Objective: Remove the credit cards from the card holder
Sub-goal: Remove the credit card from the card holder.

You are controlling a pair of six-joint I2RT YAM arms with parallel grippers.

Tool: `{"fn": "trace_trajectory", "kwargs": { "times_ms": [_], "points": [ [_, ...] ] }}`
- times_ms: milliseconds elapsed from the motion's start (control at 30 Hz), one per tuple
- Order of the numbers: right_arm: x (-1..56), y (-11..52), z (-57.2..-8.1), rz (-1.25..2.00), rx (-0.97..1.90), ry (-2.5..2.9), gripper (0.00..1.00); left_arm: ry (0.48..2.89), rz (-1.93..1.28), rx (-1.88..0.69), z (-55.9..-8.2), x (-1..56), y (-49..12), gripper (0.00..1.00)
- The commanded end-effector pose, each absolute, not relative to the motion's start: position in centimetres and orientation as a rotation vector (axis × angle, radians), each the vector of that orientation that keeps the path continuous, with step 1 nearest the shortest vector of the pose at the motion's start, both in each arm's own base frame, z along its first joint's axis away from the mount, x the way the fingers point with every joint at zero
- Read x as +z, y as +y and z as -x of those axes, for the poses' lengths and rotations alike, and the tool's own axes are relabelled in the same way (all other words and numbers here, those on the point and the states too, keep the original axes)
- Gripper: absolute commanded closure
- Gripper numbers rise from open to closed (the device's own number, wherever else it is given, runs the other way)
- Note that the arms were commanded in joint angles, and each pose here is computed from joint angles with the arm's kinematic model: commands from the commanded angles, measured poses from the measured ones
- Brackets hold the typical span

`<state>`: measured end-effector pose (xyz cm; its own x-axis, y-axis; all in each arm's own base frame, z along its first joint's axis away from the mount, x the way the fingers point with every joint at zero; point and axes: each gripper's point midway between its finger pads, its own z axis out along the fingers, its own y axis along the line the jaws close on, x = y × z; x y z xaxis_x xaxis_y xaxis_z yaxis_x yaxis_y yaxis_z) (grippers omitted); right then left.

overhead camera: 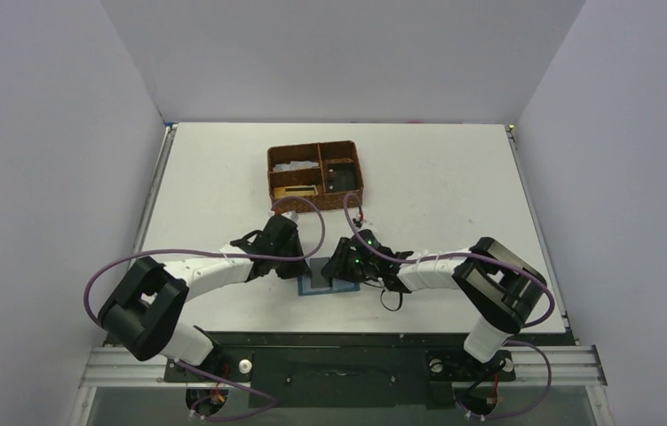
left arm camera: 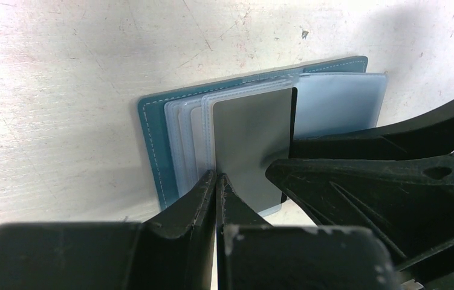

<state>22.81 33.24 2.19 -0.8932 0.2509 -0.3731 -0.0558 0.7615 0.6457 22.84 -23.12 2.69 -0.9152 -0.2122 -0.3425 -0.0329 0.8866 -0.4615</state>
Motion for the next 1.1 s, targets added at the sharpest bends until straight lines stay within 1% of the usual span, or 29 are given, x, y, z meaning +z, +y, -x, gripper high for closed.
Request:
{"fn": "trace_trajectory", "kwargs": {
  "times_ms": [0,267,567,833,967,1067],
  "points": [
    [3.65,33.44,-23.20,-0.159,1.023,2.458,0.71,2.714,0.201,-0.522,-22.35,1.05,-21.81,1.00],
    [4.11,33.04,-23.51,-0.222,1.111,2.417,0.72,2.716,0.208,-0.512,-22.45,1.06,-21.73,1.00],
    [4.27,32.51,-23.55,-0.241,1.116,2.406,0.75,2.712,0.205,-0.512,-22.58,1.28,-21.78,1.00],
    [4.26,32.87,-23.61,-0.255,1.145,2.399,0.86,2.710,0.206,-0.512,-22.65,1.25,-21.80,1.00],
    [4.33,33.00,-23.68,-0.256,1.151,2.396,0.89,2.709,0.204,-0.514,-22.62,1.20,-21.84,1.00],
    [4.38,33.20,-23.69,-0.258,1.165,2.394,0.90,2.708,0.206,-0.523,-22.67,1.24,-22.00,1.00]
  ]
}}
